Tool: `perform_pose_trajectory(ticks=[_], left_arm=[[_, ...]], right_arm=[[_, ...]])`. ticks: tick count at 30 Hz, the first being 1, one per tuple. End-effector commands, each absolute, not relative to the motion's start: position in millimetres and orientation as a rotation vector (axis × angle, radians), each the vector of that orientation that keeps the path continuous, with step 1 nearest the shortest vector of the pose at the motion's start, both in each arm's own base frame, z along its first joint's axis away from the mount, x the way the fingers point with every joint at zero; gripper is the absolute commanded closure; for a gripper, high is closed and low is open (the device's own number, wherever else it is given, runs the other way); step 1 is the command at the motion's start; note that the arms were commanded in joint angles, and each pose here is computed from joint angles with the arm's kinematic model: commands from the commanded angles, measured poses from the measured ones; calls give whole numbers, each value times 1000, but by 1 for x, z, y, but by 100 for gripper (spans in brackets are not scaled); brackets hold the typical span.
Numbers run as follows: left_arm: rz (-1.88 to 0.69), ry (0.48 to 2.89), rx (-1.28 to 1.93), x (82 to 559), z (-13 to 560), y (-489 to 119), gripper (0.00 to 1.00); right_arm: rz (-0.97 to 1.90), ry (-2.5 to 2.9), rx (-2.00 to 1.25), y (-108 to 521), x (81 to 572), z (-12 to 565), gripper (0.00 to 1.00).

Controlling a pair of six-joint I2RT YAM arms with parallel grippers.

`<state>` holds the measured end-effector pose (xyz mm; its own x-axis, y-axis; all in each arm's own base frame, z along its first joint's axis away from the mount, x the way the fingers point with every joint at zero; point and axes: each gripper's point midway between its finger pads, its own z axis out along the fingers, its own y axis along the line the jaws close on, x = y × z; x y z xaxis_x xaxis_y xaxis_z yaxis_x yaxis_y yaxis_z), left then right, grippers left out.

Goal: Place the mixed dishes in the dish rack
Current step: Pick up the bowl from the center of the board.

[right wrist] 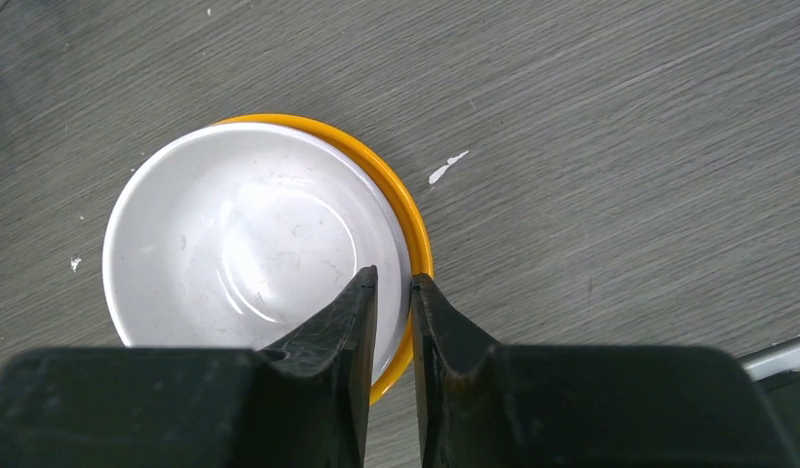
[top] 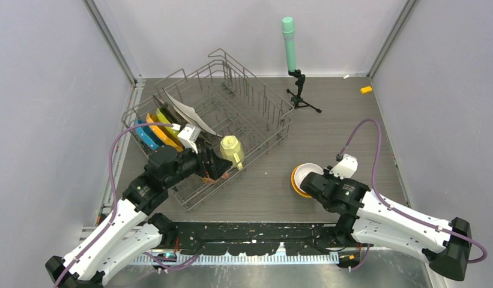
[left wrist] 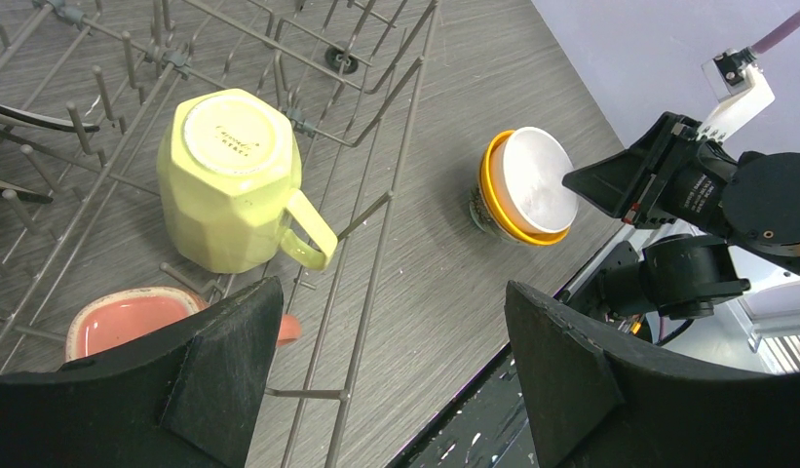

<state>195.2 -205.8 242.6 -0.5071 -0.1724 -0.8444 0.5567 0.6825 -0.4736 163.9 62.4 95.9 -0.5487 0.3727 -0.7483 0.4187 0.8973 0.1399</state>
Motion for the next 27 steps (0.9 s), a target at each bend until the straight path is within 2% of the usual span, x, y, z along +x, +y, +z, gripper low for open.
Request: perform_pose_trajectory(ticks=[1, 10, 27], left_arm=[[-947, 1839, 318, 196, 257, -209, 13], [-950, 1840, 317, 196, 258, -210, 13], [-943, 1835, 307, 195, 257, -207, 13]], right_arm=[[35, 2110, 634, 69, 176, 114, 74], [111, 2083, 674, 66, 173, 112, 75], [53, 2131, 647, 70, 172, 105, 71]])
